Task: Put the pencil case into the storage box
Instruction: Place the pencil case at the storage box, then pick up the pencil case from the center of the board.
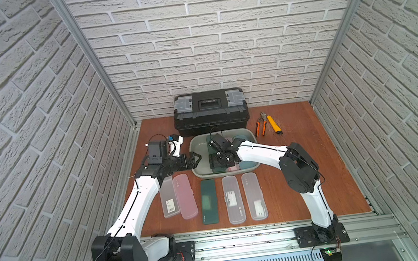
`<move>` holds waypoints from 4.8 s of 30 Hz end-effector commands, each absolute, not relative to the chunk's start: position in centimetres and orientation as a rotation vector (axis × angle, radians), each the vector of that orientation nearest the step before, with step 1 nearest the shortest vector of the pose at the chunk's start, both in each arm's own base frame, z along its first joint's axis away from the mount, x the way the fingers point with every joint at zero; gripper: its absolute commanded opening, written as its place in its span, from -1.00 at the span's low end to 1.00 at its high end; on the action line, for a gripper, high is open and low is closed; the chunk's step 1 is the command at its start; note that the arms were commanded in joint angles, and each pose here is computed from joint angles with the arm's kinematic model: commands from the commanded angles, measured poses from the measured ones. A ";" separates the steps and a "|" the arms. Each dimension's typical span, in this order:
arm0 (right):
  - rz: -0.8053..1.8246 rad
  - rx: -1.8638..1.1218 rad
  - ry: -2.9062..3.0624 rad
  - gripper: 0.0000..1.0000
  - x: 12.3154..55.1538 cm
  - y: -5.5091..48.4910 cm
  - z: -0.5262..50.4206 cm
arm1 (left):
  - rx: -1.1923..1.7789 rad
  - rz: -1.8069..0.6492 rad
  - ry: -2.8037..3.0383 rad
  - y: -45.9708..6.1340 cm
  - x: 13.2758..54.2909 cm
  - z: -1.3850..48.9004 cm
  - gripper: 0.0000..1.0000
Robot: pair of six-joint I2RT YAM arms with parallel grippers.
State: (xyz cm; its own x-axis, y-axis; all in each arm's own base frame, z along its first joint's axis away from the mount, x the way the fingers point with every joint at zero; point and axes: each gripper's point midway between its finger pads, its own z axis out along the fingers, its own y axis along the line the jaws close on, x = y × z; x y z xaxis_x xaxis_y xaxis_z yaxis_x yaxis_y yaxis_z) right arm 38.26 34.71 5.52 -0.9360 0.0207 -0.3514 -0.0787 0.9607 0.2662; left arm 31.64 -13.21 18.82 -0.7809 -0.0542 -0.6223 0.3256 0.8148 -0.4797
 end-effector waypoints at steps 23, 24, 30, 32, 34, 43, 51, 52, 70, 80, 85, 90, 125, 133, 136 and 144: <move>0.063 -0.359 2.599 0.91 43.6 35.7 9.5 | 0.044 -0.699 2.253 -8.8 33.1 21.4 0.97; 0.057 -0.361 2.603 0.91 43.8 35.8 9.0 | 0.044 -0.700 2.255 -8.8 33.1 21.3 0.97; 0.067 -0.372 2.606 0.91 44.4 36.8 7.2 | 0.043 -0.704 2.254 -8.8 33.2 21.3 0.97; 0.052 -0.371 2.606 0.90 44.5 36.9 6.6 | 0.045 -0.710 2.258 -8.9 33.2 21.2 0.97; 0.019 -0.367 2.607 0.90 44.6 36.5 6.2 | 0.043 -0.716 2.261 -8.9 33.2 21.1 0.97; -0.106 -0.310 2.589 0.90 45.3 34.7 5.5 | 0.043 -0.722 2.261 -9.0 33.3 21.0 0.97; -0.075 -0.265 2.578 0.89 46.1 34.3 6.3 | 0.040 -0.729 2.273 -9.1 33.4 20.6 0.97; -0.063 -0.264 2.576 0.89 46.1 34.4 6.6 | 0.043 -0.727 2.272 -9.1 33.4 20.7 0.97; 0.459 -0.185 2.393 0.90 43.9 31.8 20.2 | 0.185 -0.735 2.349 -12.1 32.4 19.2 0.97; 0.408 -0.196 2.524 0.91 33.1 23.1 16.2 | 0.109 -0.646 2.376 -14.4 30.4 18.1 0.97; 0.490 -0.162 2.604 0.90 27.5 20.7 12.8 | 0.078 -0.641 2.346 -16.1 28.7 17.6 0.97; 0.535 -0.104 2.666 0.86 23.8 19.2 9.8 | 0.165 -0.666 2.307 -19.2 27.0 16.8 0.97; 0.028 -0.305 2.991 0.84 17.2 19.8 1.3 | 0.155 -0.539 2.257 -19.4 28.0 16.9 0.97; -0.234 -0.239 2.967 0.85 17.0 16.2 1.3 | 0.178 -0.507 2.259 -19.0 27.9 17.3 0.97; -0.119 -0.252 2.969 0.85 16.7 17.1 1.2 | 0.176 -0.508 2.256 -18.9 27.8 17.4 0.97; -0.144 -0.203 3.006 0.71 16.1 16.9 -0.9 | 0.179 -0.488 2.253 -18.5 27.6 17.8 0.97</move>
